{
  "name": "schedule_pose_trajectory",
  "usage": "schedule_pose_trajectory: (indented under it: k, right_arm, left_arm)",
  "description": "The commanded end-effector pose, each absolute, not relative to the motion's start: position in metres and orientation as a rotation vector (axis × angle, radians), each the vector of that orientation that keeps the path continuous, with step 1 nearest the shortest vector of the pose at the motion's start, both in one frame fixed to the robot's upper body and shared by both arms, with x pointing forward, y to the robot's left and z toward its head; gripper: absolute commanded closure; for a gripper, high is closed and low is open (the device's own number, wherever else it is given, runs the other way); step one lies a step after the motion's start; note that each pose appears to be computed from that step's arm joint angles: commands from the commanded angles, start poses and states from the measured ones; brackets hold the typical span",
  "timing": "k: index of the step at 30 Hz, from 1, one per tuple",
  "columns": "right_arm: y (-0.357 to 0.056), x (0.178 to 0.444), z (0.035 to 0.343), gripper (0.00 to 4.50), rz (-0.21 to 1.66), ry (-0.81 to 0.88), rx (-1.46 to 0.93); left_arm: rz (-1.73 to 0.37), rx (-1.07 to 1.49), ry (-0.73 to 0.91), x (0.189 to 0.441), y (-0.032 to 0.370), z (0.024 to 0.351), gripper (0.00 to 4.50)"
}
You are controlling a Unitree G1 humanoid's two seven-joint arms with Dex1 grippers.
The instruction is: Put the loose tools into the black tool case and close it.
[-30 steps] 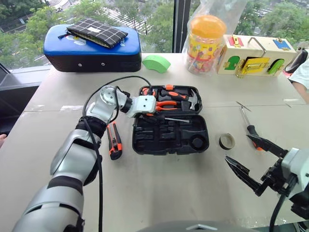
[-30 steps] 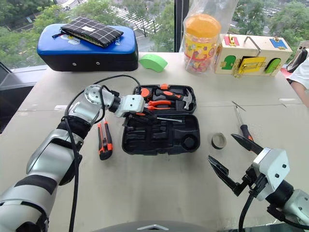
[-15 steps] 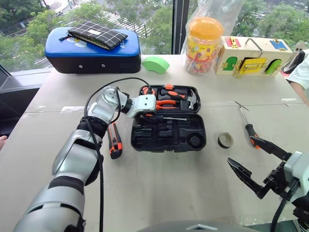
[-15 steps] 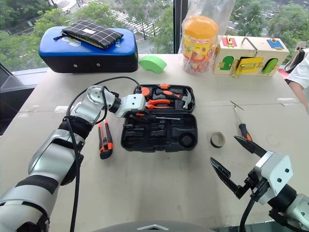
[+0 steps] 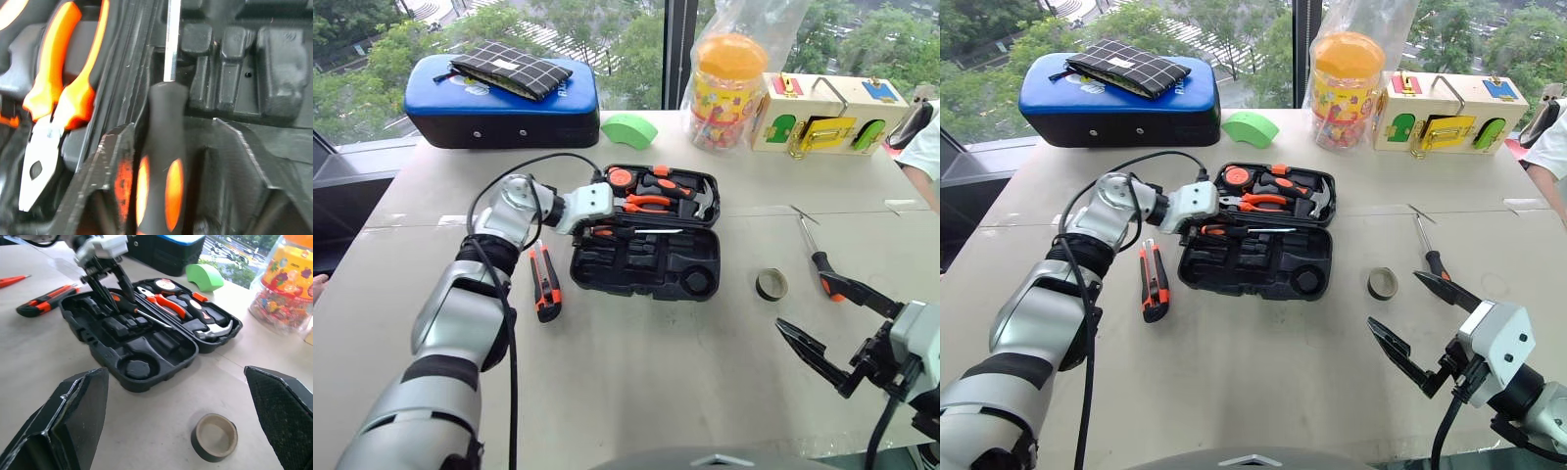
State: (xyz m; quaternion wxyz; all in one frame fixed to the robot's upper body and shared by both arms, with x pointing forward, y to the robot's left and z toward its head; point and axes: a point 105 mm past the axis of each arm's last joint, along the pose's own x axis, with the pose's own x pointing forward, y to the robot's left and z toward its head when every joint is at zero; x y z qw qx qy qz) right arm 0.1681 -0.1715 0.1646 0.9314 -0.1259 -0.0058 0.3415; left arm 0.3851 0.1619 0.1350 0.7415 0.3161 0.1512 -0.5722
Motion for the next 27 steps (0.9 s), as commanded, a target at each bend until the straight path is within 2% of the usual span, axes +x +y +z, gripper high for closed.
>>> schedule_pose_trajectory:
  k: [1, 3, 4, 8, 15, 19, 21, 23, 26, 27]
  right_arm:
    - [-0.167, 0.169, 0.171, 0.00, 0.708, -0.053, -0.272]
    - [-0.165, 0.170, 0.172, 0.00, 0.710, -0.059, -0.269]
    - [-0.165, 0.170, 0.172, 0.00, 0.711, -0.060, -0.269]
    - [-0.165, 0.172, 0.171, 0.00, 0.712, -0.064, -0.272]
    - [-0.162, 0.174, 0.168, 0.00, 0.706, -0.063, -0.267]
    - [-0.162, 0.174, 0.166, 0.00, 0.700, -0.058, -0.266]
    - [-0.165, 0.177, 0.165, 0.00, 0.665, -0.052, -0.265]
    - [-0.175, 0.184, 0.160, 0.00, 0.575, -0.025, -0.285]
    - [-0.191, 0.195, 0.155, 0.00, 0.464, 0.017, -0.281]
    - [-0.195, 0.197, 0.155, 0.00, 0.436, 0.020, -0.276]
  left_arm:
    - [-1.220, 0.607, 0.247, 0.386, 0.157, 0.154, 2.96]
    - [-1.194, 0.563, 0.246, 0.385, 0.153, 0.152, 3.86]
    - [-1.188, 0.550, 0.243, 0.384, 0.150, 0.150, 4.46]
    - [-1.121, 0.503, 0.249, 0.384, 0.136, 0.138, 4.49]
    - [-1.025, 0.578, 0.395, 0.375, 0.139, 0.080, 4.49]
    - [-1.013, 0.597, 0.428, 0.375, 0.140, 0.071, 4.49]
    - [-1.009, 0.562, 0.331, 0.381, 0.136, 0.087, 4.49]
    - [-1.043, 0.340, 0.160, 0.382, 0.127, 0.130, 4.49]
    - [-1.159, 0.137, 0.058, 0.363, 0.125, 0.170, 4.49]
    - [-1.188, 0.102, 0.055, 0.357, 0.125, 0.176, 3.95]
